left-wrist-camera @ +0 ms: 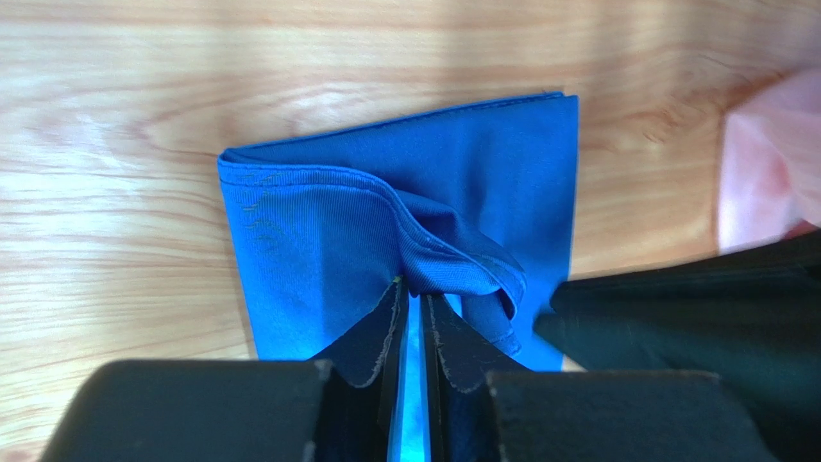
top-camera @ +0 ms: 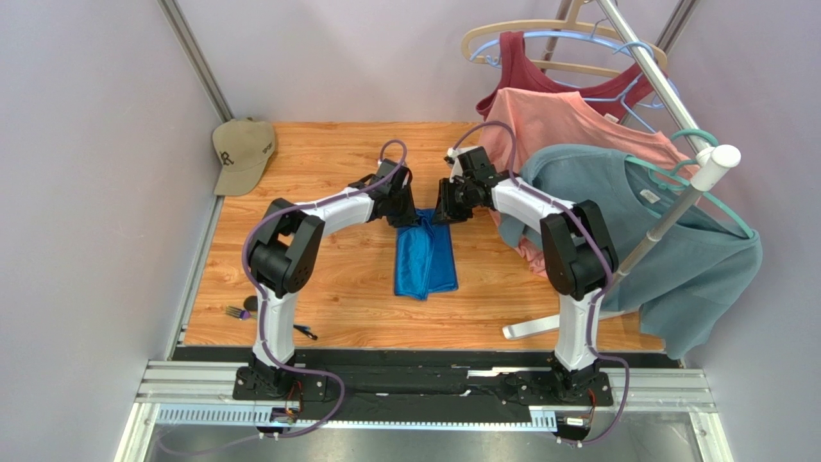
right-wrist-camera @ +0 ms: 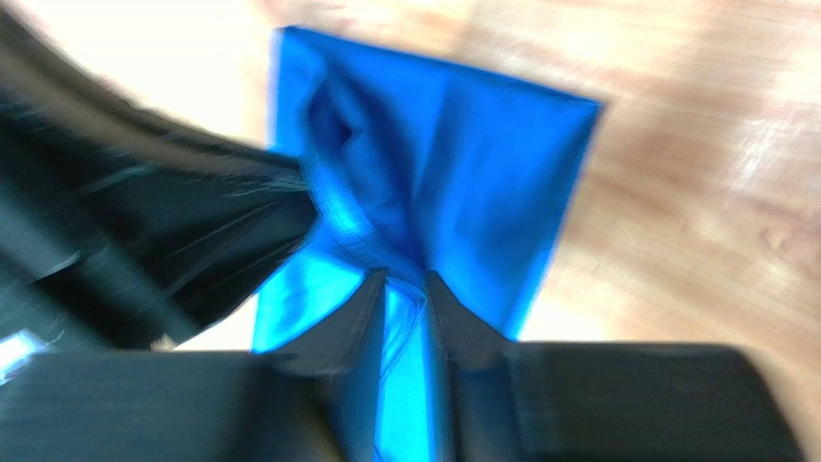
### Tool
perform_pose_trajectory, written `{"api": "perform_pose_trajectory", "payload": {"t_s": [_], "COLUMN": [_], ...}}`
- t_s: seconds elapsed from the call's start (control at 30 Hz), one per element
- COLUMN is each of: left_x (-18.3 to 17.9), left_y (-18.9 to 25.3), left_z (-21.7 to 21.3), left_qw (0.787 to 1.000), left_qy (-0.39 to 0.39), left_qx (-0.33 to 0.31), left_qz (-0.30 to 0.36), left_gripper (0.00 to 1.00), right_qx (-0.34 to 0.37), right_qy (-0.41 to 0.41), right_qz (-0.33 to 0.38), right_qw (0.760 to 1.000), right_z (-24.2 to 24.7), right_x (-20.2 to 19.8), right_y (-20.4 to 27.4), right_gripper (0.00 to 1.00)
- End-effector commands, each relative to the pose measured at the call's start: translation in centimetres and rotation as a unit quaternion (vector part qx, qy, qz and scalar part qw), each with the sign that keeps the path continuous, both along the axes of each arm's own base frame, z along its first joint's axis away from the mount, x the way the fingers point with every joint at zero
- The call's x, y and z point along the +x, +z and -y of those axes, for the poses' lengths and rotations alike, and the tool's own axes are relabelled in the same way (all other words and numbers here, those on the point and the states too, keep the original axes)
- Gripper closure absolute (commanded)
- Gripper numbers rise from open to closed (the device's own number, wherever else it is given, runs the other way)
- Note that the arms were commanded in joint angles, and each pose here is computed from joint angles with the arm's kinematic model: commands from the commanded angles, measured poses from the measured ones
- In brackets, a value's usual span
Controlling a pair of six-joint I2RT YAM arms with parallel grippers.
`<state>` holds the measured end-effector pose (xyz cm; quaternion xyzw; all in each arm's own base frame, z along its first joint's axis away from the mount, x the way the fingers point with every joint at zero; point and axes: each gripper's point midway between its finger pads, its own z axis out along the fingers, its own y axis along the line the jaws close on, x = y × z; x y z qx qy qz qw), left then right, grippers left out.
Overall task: Fold the napkin into a case and place the utensils inside
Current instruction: Fold the lower triangle-folded napkin at the center of the board, then smooth out the 2/3-rectangle-folded napkin at the center of the board.
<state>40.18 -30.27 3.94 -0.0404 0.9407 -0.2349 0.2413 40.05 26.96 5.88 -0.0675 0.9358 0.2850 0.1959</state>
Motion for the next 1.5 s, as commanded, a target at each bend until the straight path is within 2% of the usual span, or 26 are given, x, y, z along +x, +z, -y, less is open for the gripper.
{"api": "perform_pose_trajectory", "payload": {"t_s": [0.0, 0.2, 0.33, 0.5, 0.6, 0.63, 0.73, 0.87, 1.03, 1.2, 1.33, 1.47], "left_x": [0.8, 1.8, 2.4, 2.8, 1.6, 1.4, 0.3, -0.3, 0.5, 1.0, 1.0, 0.8], "left_y": [5.0, 4.8, 3.8, 4.0, 5.7, 8.3, 9.9, 8.9, 7.4, 7.1, 6.9, 6.1], "left_z": [2.3, 3.5, 3.6, 3.5, 2.2, 1.9, 0.3, -0.3, -0.2, 0.2, 1.5, 2.8], "left_qw": [0.998, 0.995, 0.996, 0.997, 0.997, 0.996, 0.995, 0.99, 0.981, 0.971, 0.957, 0.945], "left_qy": [-0.016, -0.015, -0.009, -0.021, -0.037, -0.041, -0.062, -0.118, -0.141, -0.171, -0.204, -0.23], "left_qx": [-0.064, -0.098, -0.094, -0.08, -0.06, -0.067, -0.034, 0.013, 0.075, 0.099, 0.122, 0.15], "left_qz": [0.025, 0.011, 0.0, 0.008, 0.026, 0.053, 0.077, 0.082, 0.107, 0.134, 0.166, 0.178], "left_gripper": [0.83, 0.81, 0.81, 0.82, 0.81, 0.77, 0.7, 0.66, 0.65, 0.64, 0.64, 0.64], "right_qx": [0.041, 0.036, 0.029, -0.002, -0.012, -0.015, -0.018, -0.014, -0.015, -0.028, -0.035, -0.016], "right_qy": [0.017, 0.023, 0.026, 0.018, 0.02, 0.019, 0.013, 0.008, 0.008, -0.003, -0.041, -0.047], "right_qz": [0.062, 0.06, 0.067, 0.068, 0.06, 0.057, 0.051, 0.045, 0.044, 0.043, 0.039, 0.034], "right_qw": [0.997, 0.997, 0.997, 0.998, 0.998, 0.998, 0.998, 0.999, 0.999, 0.999, 0.998, 0.998], "right_z": [-0.6, -0.3, -0.3, 0.3, 0.5, 0.6, 0.8, 0.9, 0.8, 1.7, 3.2, 3.5], "right_x": [-0.3, -1.0, -0.6, 0.8, 1.0, 0.9, 0.6, 0.8, 1.4, 1.2, 0.8, -0.2], "right_y": [4.5, 4.4, 4.0, 2.7, 2.2, 2.0, 1.5, 1.0, 0.8, 0.5, 1.4, 1.6], "right_gripper": [0.68, 0.61, 0.49, 0.47, 0.47, 0.47, 0.48, 0.55, 0.65, 0.62, 0.63, 0.64]}}
